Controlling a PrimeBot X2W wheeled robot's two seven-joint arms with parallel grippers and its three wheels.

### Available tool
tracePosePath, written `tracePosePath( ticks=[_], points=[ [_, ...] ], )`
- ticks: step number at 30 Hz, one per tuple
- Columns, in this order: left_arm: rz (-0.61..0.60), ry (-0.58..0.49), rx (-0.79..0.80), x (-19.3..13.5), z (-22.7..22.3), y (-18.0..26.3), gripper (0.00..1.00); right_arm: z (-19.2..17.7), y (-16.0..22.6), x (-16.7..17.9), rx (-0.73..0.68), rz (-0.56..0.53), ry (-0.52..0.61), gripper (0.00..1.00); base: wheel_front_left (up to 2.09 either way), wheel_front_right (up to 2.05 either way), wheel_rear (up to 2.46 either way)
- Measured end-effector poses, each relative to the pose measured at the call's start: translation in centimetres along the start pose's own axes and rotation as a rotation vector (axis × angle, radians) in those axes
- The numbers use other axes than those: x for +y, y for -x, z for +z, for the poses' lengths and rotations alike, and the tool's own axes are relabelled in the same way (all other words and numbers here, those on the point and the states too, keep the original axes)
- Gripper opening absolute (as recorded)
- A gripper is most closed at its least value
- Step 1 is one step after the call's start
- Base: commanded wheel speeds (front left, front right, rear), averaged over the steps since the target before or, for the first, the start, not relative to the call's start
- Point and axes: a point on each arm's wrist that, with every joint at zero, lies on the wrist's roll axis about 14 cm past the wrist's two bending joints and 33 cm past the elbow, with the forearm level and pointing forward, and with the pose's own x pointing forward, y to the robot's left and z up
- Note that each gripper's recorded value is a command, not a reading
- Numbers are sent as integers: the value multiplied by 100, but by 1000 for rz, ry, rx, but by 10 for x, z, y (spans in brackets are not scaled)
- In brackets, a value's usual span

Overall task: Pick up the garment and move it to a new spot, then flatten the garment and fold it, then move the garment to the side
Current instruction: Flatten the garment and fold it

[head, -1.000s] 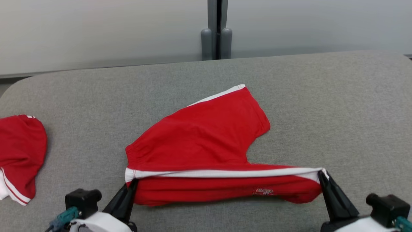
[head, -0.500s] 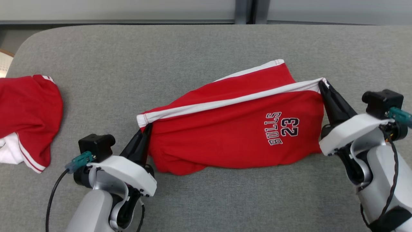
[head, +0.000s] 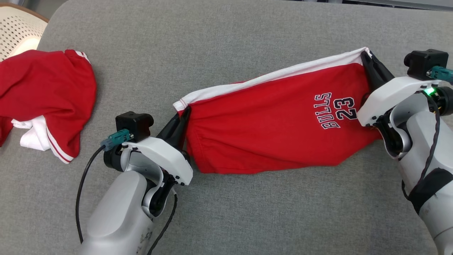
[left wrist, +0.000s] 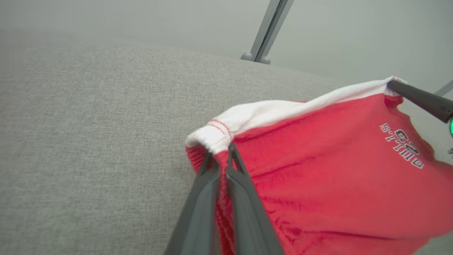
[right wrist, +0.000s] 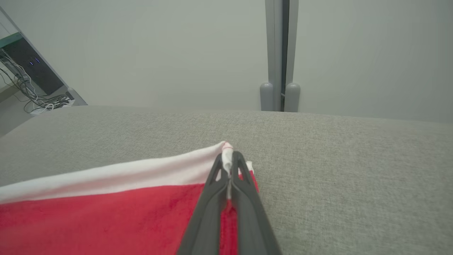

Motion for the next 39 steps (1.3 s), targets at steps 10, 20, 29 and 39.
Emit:
tracePosePath(
  ticks=[10,20,29,39],
  points=[
    [17,-35,-17,-1,-4,-6,100,6,2,13,-89,37,29,100,0,0,0],
    [114,-97,-225,11,34,14,100,42,49,-1,-272,-15,39,100,0,0,0],
    [103,-204,-374,0,74,38,100,34,117,-4,-359,-98,46,100,0,0,0],
    [62,-281,-376,-13,67,58,100,9,173,-2,-325,-181,42,100,0,0,0]
  ],
)
